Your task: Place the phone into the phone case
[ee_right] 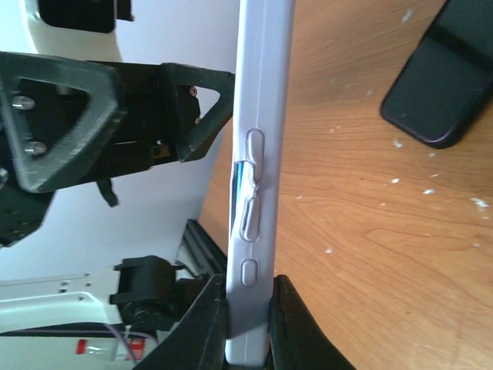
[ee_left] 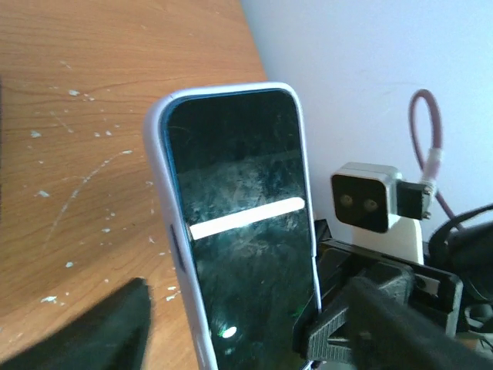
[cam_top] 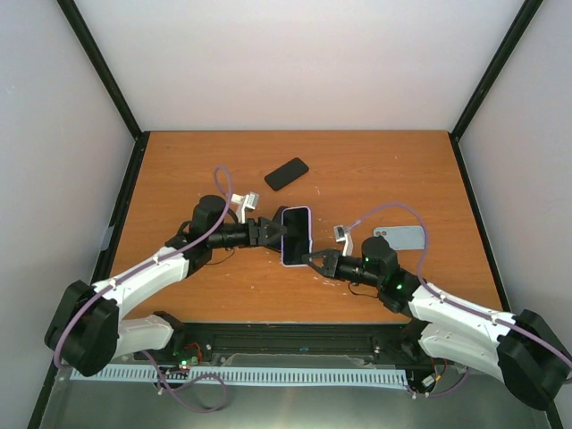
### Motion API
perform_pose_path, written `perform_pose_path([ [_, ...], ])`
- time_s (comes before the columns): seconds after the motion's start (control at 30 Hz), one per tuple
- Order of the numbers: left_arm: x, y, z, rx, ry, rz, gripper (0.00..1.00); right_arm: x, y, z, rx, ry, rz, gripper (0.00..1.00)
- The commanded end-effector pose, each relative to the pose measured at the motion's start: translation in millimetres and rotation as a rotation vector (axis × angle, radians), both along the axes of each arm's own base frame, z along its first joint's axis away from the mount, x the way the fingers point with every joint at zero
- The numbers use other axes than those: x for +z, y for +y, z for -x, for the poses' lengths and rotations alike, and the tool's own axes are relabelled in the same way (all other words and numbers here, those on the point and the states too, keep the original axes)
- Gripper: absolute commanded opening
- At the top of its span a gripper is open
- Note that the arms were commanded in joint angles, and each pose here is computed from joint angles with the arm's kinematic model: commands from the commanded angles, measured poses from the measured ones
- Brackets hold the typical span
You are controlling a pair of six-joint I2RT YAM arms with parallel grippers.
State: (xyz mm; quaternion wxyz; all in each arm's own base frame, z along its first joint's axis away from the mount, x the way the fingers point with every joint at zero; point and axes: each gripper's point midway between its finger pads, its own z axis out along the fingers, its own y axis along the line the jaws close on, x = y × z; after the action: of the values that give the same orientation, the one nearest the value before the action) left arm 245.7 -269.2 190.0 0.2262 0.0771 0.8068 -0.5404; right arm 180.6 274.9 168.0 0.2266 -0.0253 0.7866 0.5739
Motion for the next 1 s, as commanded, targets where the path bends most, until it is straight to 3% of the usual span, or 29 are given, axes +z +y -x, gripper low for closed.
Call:
perform_pose_path([
  [0.0,3,5,-16,0.058,-0.037,-0.054,0.75,20,-8,-15,-0.075,-0.135,0.073,0.03],
  [0.1,-6,11,-21,0.098,-0.025,-0.109,0.99,6,-18,-22,-0.120,-0.121,0.142,0.03],
  [0.13,-8,12,-22,0.108,-0.022,-0.125,0.99,2,-19,-24,-0.125,-0.114,0.155,0.03],
  [0.57,-62,43,-49,0.271,0.066,-0.370,1.00,-41,-37,-69,-0.162,-0.010,0.209,0.03],
  [0.97,-105,45,-80,0.286,0.156,-0.379,0.99,-83,-53,-81,-0.207,0.091,0.247,0.09],
])
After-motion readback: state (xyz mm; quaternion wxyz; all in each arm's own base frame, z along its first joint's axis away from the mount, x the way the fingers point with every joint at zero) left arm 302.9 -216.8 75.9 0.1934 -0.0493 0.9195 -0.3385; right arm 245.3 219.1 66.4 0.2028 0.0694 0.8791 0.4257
